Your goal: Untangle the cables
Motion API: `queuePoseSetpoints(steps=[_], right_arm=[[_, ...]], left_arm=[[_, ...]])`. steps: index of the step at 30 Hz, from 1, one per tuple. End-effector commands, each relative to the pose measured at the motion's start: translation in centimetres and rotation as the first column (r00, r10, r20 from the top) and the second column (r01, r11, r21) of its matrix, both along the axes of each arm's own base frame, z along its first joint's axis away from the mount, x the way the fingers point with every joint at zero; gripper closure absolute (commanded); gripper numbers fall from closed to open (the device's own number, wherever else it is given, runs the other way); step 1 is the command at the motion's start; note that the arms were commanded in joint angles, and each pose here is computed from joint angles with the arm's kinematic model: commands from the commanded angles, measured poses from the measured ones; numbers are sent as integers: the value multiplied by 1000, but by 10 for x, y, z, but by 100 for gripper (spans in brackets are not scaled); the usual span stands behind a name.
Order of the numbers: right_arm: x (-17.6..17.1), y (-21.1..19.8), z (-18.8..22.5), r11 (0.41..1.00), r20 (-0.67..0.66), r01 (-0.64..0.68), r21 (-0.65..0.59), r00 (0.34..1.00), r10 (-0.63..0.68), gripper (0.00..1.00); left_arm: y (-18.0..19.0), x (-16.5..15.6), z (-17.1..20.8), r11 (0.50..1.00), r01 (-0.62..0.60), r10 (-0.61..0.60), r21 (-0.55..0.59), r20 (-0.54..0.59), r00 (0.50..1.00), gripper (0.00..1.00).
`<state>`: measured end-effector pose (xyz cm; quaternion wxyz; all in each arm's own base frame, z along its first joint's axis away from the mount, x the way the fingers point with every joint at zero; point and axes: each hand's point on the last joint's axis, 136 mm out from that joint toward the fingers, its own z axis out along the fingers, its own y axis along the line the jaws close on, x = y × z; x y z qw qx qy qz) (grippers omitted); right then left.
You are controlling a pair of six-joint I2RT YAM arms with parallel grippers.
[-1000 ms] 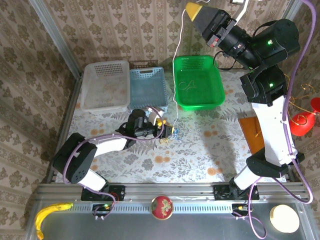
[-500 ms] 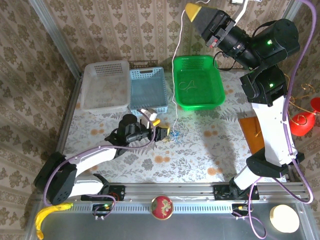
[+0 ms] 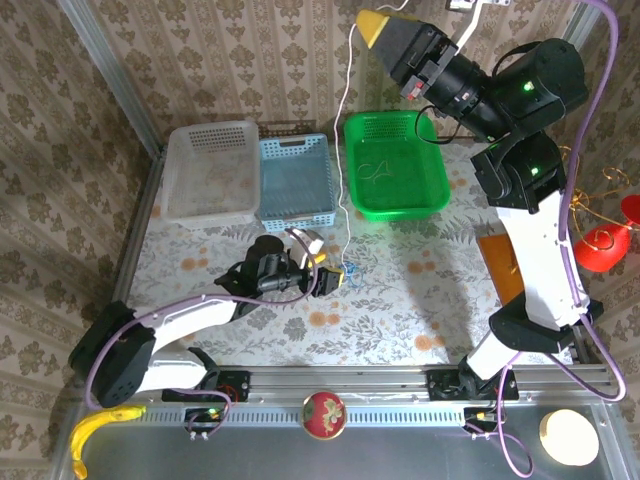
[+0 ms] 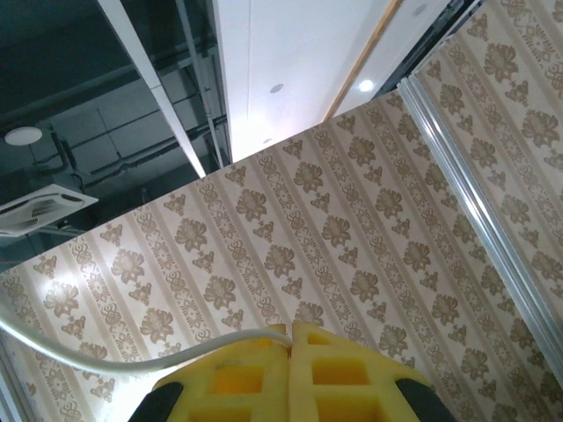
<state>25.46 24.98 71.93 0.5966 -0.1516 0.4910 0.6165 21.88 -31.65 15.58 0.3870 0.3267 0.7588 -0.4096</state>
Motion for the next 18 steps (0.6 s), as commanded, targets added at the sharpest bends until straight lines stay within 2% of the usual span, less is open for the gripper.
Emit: queuePoseSetpoints(steps=[1,8,18], right_arm=[[-9,0,8,1000,32,6,11,999,-6,100],[-19,4,10,1000,41,-14,13,999,13,100],[-33,-9,33,998,90,8,68,996,-14,100]], left_arm=[[-19,7,27,997,42,-38,-58,71,997,19],[-39,32,30,997,16,-7,-82,100,995,22],[-59,45,-5,994,24,-20,-109,37,999,53]])
